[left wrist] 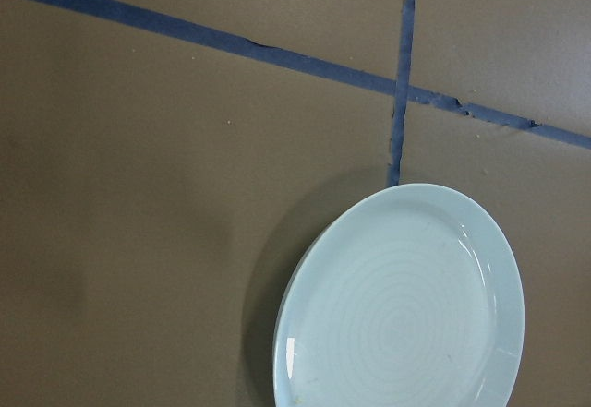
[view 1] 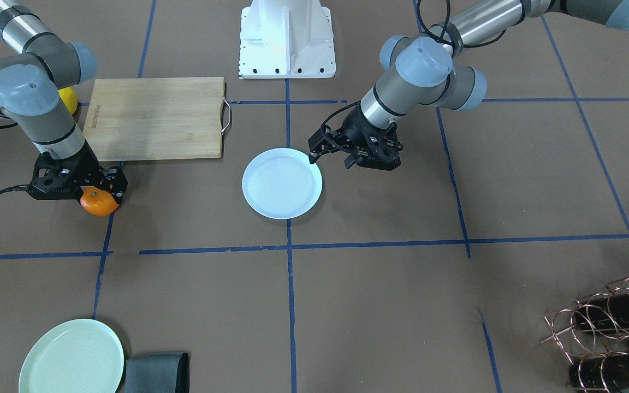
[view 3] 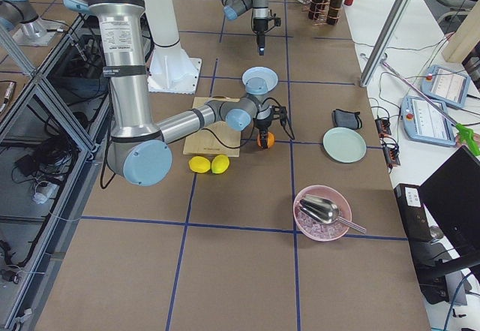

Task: Pick orange to plate
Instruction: 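Lift the orange toward the plate with the right gripper while the left withdraws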

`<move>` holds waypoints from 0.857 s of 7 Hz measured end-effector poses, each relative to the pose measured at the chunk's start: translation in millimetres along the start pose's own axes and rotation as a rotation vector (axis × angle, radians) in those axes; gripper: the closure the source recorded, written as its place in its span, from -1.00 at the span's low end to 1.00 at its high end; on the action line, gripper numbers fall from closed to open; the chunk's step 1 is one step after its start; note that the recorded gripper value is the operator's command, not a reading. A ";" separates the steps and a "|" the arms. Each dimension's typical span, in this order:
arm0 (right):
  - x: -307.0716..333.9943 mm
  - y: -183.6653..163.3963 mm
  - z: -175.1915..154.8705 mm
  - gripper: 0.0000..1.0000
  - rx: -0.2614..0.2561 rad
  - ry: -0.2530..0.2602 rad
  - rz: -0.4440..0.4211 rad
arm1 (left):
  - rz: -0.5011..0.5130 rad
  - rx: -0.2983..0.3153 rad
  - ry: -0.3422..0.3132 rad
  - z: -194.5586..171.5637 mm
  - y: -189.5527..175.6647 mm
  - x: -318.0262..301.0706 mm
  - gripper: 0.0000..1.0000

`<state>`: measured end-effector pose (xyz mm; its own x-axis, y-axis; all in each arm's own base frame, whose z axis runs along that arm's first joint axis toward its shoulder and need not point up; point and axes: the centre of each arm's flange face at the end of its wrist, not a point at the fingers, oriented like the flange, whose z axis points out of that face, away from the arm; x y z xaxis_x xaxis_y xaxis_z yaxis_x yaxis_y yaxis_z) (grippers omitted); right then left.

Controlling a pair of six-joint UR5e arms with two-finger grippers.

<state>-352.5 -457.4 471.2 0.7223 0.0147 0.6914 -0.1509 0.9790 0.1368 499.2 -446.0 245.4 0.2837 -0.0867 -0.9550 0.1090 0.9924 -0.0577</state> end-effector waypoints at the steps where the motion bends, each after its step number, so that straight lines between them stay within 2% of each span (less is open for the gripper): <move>1: -24.9 -7.3 -16.5 1.00 0.016 -0.046 0.024 | 0.008 0.005 0.018 -11.0 2.6 4.3 -0.95; 2: -70.1 -13.8 -32.7 1.00 0.023 -0.113 0.089 | 0.019 0.010 0.043 -31.4 9.3 3.3 -0.98; 4: -179.9 -2.5 -52.5 1.00 0.002 -0.225 0.192 | 0.031 0.038 0.079 -92.0 22.2 -24.5 -0.98; 6: -281.8 15.0 -54.3 1.00 0.009 -0.282 0.251 | 0.006 0.055 0.063 -142.2 14.4 -69.8 -0.98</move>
<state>-521.7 -435.8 239.9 0.4483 0.1967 0.8720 -0.3070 0.9500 -0.0565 345.5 -413.2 269.8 0.2241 -0.0735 -0.9718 0.1603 0.9863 -0.0376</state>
